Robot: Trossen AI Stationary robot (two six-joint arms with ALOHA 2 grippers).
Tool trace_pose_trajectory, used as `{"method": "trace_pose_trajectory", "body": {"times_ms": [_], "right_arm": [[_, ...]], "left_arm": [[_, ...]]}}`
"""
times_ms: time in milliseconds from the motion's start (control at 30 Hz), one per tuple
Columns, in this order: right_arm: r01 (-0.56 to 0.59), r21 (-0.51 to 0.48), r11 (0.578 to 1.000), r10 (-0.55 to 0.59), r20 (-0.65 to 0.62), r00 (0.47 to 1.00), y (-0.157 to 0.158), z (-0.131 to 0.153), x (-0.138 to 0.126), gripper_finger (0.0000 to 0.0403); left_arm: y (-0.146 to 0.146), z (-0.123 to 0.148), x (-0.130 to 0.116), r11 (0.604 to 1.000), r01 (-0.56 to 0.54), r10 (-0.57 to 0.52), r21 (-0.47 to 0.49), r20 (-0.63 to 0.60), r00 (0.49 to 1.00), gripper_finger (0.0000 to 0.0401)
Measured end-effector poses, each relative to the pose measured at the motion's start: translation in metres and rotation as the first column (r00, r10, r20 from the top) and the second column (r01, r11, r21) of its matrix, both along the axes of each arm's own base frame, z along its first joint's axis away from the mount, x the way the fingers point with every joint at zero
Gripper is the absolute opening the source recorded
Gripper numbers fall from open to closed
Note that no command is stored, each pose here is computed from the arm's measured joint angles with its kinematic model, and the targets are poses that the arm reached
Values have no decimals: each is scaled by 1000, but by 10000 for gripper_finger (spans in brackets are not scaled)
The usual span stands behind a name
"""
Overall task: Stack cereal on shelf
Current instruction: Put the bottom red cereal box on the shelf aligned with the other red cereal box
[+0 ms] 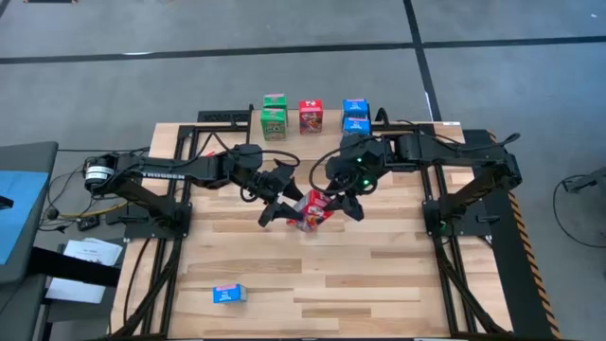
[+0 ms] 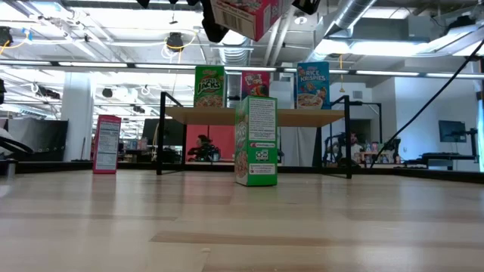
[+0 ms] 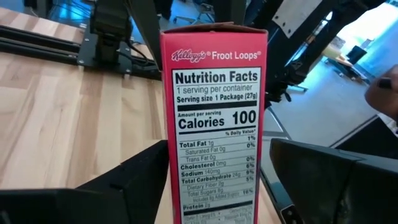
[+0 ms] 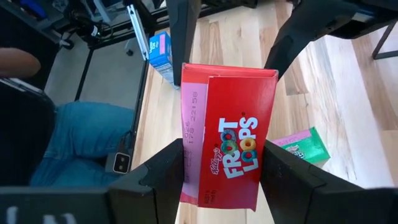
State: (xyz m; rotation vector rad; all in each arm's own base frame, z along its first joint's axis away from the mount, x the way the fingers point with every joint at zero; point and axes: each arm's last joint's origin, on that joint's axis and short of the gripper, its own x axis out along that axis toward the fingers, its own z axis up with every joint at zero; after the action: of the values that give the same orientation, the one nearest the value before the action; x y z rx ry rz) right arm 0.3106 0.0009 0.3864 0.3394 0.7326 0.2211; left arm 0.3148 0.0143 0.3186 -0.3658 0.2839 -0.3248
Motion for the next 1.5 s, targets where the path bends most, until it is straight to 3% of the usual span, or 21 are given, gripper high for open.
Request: {"method": "trace_pose_trajectory", "body": {"times_ms": [333,767,1167,1500], "right_arm": [[1,8,1000,-2,63,998,4,5,4,213],[2,9,1000,-2,41,999,4,3,3,213],[1,11,1000,-1,43,999,4,4,3,213],[0,12,1000,0,45,999,4,4,3,213]], "left_arm": [[0,-1,0,1000,-6,6,1,-7,1000,266],[1,-1,0,1000,-12,12,3,-6,1000,264],[0,-1,0,1000,18,-18,19,3,1000,184],[0,-1,0,1000,17,-17,14,1,1000,180]]}}
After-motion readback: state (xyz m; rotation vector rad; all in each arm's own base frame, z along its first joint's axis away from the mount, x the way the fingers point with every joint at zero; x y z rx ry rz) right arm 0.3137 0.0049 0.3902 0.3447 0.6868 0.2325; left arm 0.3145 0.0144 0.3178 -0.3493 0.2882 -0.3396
